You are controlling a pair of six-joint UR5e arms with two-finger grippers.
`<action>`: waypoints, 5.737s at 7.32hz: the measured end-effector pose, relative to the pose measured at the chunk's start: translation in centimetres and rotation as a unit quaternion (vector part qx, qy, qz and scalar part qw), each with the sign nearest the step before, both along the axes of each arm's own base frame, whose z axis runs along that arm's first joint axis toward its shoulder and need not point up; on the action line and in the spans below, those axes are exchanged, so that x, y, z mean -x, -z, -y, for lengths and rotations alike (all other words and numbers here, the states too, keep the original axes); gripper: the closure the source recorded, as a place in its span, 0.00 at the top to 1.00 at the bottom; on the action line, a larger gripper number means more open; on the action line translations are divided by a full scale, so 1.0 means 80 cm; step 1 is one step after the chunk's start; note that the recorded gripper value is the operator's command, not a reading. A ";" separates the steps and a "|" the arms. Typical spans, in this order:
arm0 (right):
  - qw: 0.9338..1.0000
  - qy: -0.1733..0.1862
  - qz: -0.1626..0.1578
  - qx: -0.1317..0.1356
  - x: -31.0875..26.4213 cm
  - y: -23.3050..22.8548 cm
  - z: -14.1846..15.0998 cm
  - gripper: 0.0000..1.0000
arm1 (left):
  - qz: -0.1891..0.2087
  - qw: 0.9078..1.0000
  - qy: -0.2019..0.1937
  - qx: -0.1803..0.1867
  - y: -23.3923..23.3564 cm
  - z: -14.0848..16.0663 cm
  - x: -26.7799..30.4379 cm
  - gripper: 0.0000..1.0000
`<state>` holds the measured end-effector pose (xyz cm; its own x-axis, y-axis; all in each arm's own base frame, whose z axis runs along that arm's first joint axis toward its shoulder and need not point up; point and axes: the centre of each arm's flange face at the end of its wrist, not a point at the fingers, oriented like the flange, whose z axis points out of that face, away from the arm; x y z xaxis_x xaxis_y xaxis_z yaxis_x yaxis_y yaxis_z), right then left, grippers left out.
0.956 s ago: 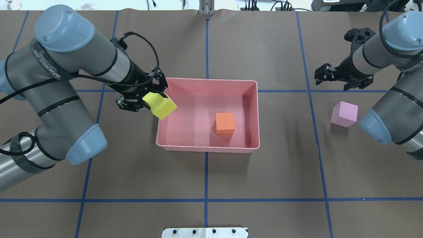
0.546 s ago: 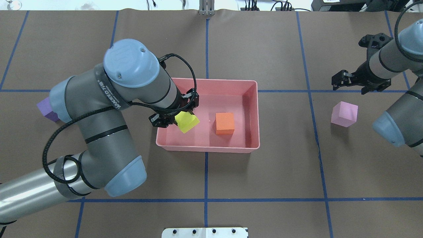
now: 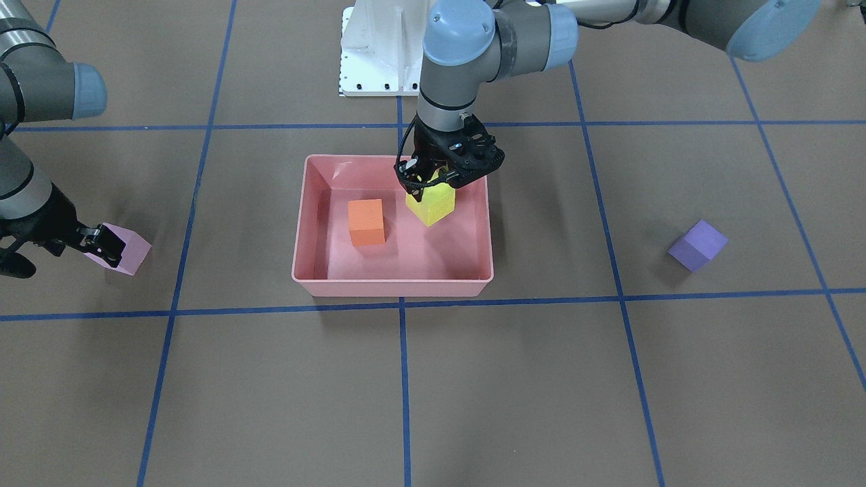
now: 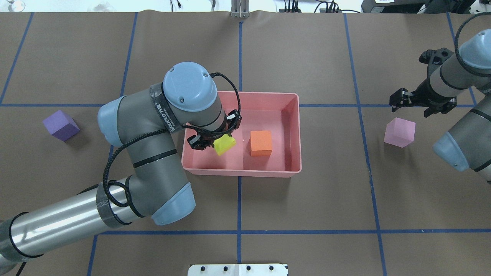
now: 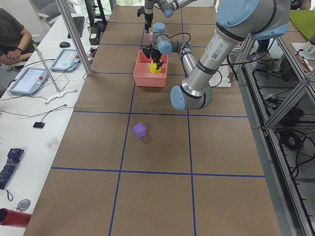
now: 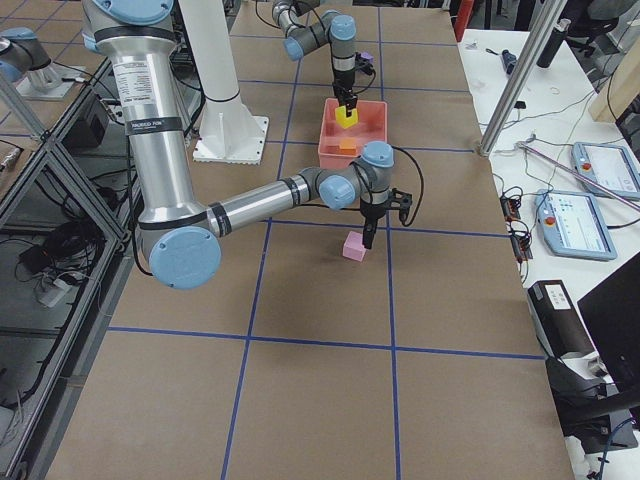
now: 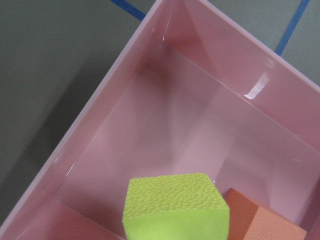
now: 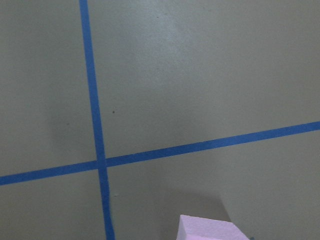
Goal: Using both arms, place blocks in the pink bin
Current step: 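Lower the yellow-green cube into the bin while the right gripper moves to the pink cube, then grasp the light pink cube with the right gripper while the left gripper withdraws, then carry the light pink cube into the bin and release it, then grasp the purple cube with the left gripper while the right gripper withdraws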
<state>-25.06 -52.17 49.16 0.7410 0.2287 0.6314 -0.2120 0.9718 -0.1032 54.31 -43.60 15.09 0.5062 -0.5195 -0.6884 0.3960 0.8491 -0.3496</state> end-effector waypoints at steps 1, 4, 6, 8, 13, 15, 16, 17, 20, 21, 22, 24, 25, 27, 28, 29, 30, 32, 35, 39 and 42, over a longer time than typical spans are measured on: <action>1.000 0.003 0.009 0.015 0.003 -0.005 -0.003 1.00 | 0.003 1.000 -0.002 0.000 -0.001 -0.003 -0.007 0.99; 0.998 0.005 0.016 0.053 0.010 -0.026 -0.006 1.00 | 0.005 1.000 -0.004 -0.002 0.001 -0.008 -0.013 1.00; 0.998 0.009 0.017 0.057 0.016 -0.029 -0.007 1.00 | 0.004 1.000 -0.002 -0.005 0.003 -0.008 -0.013 1.00; 0.998 0.013 0.017 0.061 0.021 -0.034 -0.008 1.00 | 0.004 1.000 -0.001 -0.006 0.004 -0.009 -0.011 1.00; 0.997 0.030 0.035 0.068 0.038 -0.056 -0.013 0.00 | -0.001 1.000 0.000 -0.009 0.014 -0.010 -0.008 1.00; 0.996 0.035 0.057 0.062 0.037 -0.029 -0.014 0.00 | -0.024 0.999 0.003 -0.026 0.034 -0.015 0.025 1.00; 0.995 0.032 0.078 0.056 0.026 0.002 -0.010 0.00 | -0.036 0.998 -0.006 -0.048 0.032 -0.026 0.060 1.00; 0.994 0.026 0.096 0.050 0.012 0.048 -0.002 0.00 | -0.034 0.996 -0.024 -0.079 0.005 -0.041 0.102 1.00; 0.987 -0.028 0.128 0.089 0.065 0.250 0.019 0.00 | 0.017 0.985 -0.076 -0.151 -0.105 -0.028 0.221 1.00; 0.985 -0.043 0.136 0.098 0.114 0.308 0.005 0.00 | 0.036 0.980 -0.097 -0.169 -0.138 -0.013 0.255 1.00; 0.984 -0.052 0.139 0.098 0.168 0.355 -0.016 0.00 | 0.056 0.974 -0.114 -0.186 -0.168 0.002 0.286 1.00; 0.984 -0.067 0.141 0.081 0.267 0.409 -0.049 0.00 | 0.081 0.962 -0.152 -0.210 -0.218 0.025 0.343 1.00; 0.983 -0.073 0.147 0.076 0.302 0.413 -0.054 0.00 | 0.085 0.960 -0.160 -0.215 -0.232 0.032 0.361 1.00; 0.983 -0.085 0.149 0.072 0.345 0.410 -0.043 0.00 | 0.095 0.955 -0.170 -0.221 -0.257 0.048 0.376 1.00; 0.983 -0.089 0.144 0.069 0.355 0.405 -0.036 0.00 | 0.101 0.953 -0.175 -0.225 -0.270 0.057 0.381 1.00; 0.983 -0.096 0.140 0.063 0.359 0.399 -0.031 0.00 | 0.108 0.950 -0.181 -0.229 -0.282 0.065 0.389 1.00; 0.984 -0.102 0.136 0.057 0.363 0.393 -0.025 0.13 | 0.117 0.946 -0.191 -0.233 -0.298 0.075 0.398 1.00; 0.984 -0.113 0.127 0.051 0.366 0.383 -0.016 1.00 | 0.135 0.945 -0.204 -0.217 -0.350 0.094 0.418 1.00; 0.984 -0.119 0.128 0.046 0.353 0.379 -0.013 1.00 | 0.126 0.975 -0.140 -0.119 -0.397 0.114 0.430 1.00; 0.980 -0.109 0.156 0.056 0.204 0.326 -0.003 1.00 | 0.071 0.997 -0.027 -0.026 -0.461 0.131 0.407 1.00; 0.982 -0.099 0.153 0.051 0.178 0.305 0.000 1.00 | 0.061 0.998 -0.019 -0.002 -0.474 0.123 0.365 1.00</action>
